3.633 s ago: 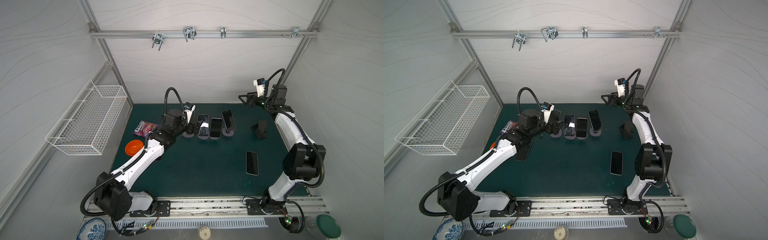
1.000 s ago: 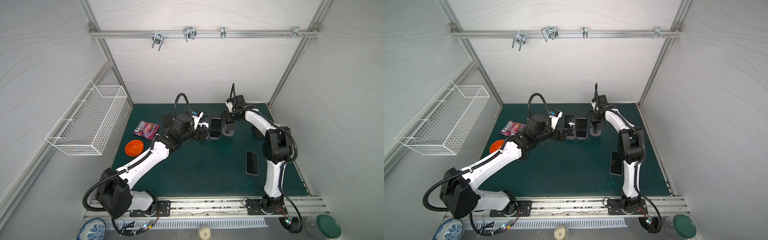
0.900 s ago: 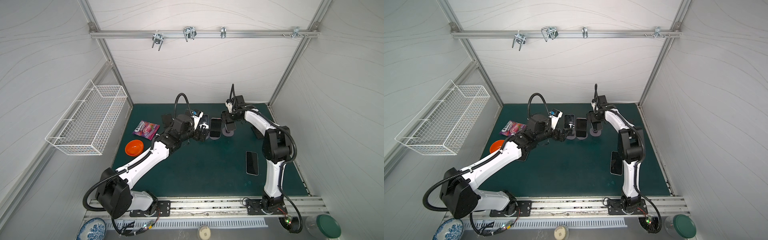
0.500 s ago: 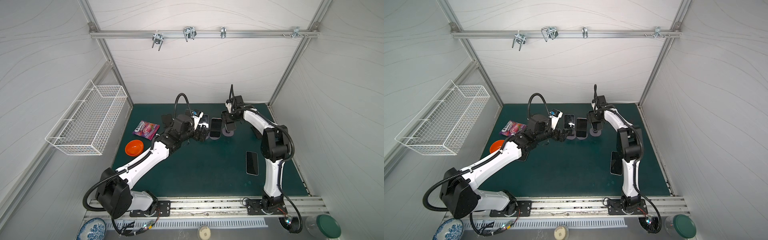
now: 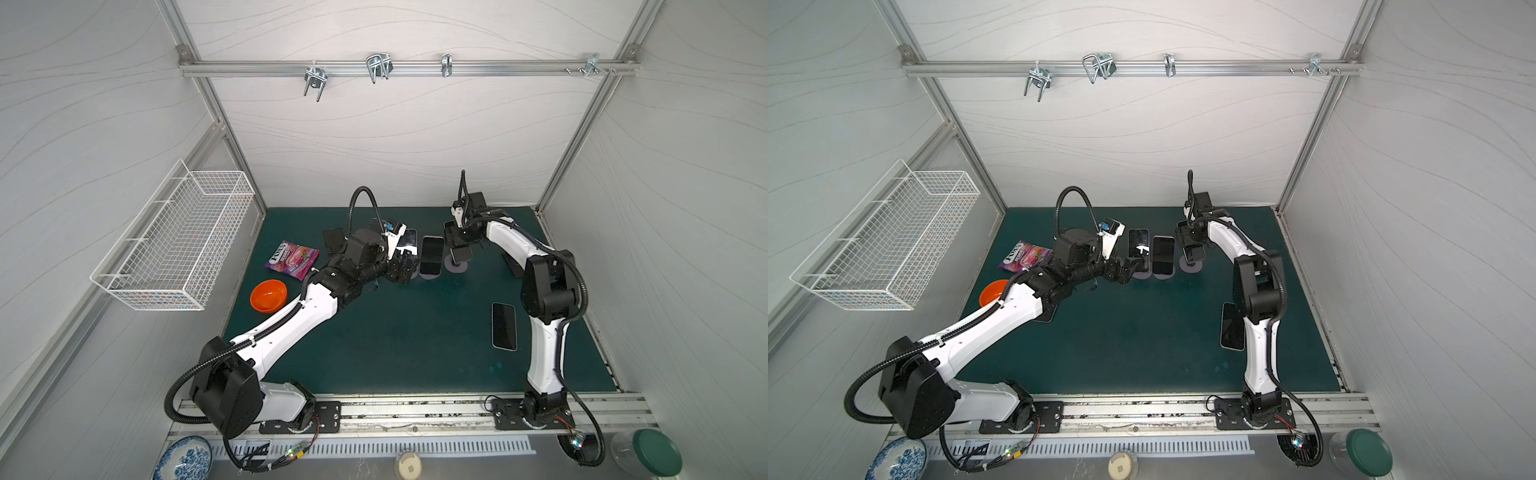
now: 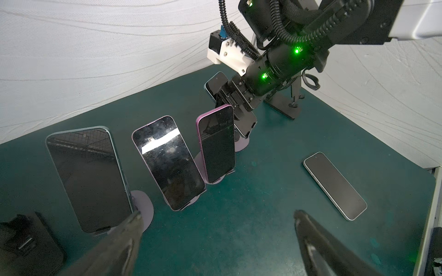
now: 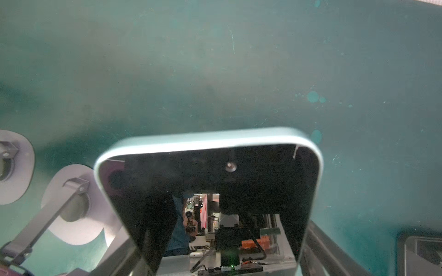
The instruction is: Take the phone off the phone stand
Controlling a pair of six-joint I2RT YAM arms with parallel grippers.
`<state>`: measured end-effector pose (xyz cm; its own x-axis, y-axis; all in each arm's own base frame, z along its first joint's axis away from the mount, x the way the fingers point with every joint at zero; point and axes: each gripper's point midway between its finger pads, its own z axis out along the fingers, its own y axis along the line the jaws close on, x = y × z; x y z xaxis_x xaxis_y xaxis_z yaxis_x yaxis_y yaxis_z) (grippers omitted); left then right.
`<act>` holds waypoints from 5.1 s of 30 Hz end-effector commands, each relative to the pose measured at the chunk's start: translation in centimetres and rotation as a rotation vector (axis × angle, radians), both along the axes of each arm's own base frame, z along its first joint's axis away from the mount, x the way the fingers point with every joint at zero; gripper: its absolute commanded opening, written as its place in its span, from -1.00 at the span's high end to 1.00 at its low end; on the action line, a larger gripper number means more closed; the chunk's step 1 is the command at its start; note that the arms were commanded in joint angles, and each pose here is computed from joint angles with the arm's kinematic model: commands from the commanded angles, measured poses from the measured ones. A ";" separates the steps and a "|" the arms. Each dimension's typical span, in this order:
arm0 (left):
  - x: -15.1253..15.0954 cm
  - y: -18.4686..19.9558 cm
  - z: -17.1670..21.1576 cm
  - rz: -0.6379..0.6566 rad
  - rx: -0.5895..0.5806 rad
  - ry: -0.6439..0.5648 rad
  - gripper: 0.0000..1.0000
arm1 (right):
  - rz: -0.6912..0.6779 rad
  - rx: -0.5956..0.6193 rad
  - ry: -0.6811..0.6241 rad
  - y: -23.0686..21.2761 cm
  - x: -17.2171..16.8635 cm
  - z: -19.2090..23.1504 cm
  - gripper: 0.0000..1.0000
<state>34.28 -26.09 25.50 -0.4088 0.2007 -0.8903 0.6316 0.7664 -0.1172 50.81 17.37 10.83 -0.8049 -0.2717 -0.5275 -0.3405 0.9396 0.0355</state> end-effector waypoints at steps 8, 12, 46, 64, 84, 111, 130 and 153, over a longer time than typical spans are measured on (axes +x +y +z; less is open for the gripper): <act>-0.2 0.1 1.9 -0.004 -0.021 -0.054 -0.98 | 0.026 -0.036 -0.023 -0.1 0.0 1.3 -0.62; -0.2 0.1 2.0 -0.001 -0.022 -0.054 -0.98 | 0.033 -0.032 -0.033 -0.1 0.0 1.8 -0.57; -0.6 0.5 1.8 0.003 -0.019 -0.041 -0.98 | 0.056 0.010 -0.092 0.2 0.0 5.2 -0.40; -0.9 0.6 2.2 -0.002 -0.025 -0.038 -0.98 | 0.050 0.037 -0.125 0.3 0.2 7.2 -0.37; -1.5 0.9 3.1 -0.003 -0.034 -0.053 -0.98 | 0.012 0.087 -0.215 -0.6 0.2 12.1 -0.25; -2.9 1.6 2.4 0.029 -0.093 0.056 -0.98 | -0.041 0.189 -0.194 -1.2 -4.7 14.1 0.14; -6.6 -2.0 3.6 0.046 -0.078 0.088 -0.98 | -0.052 0.282 -0.216 -3.4 -13.8 16.6 0.58; -11.4 -3.5 2.2 0.069 -0.077 0.157 -0.98 | -0.137 0.373 -0.083 -4.5 -23.0 13.8 1.00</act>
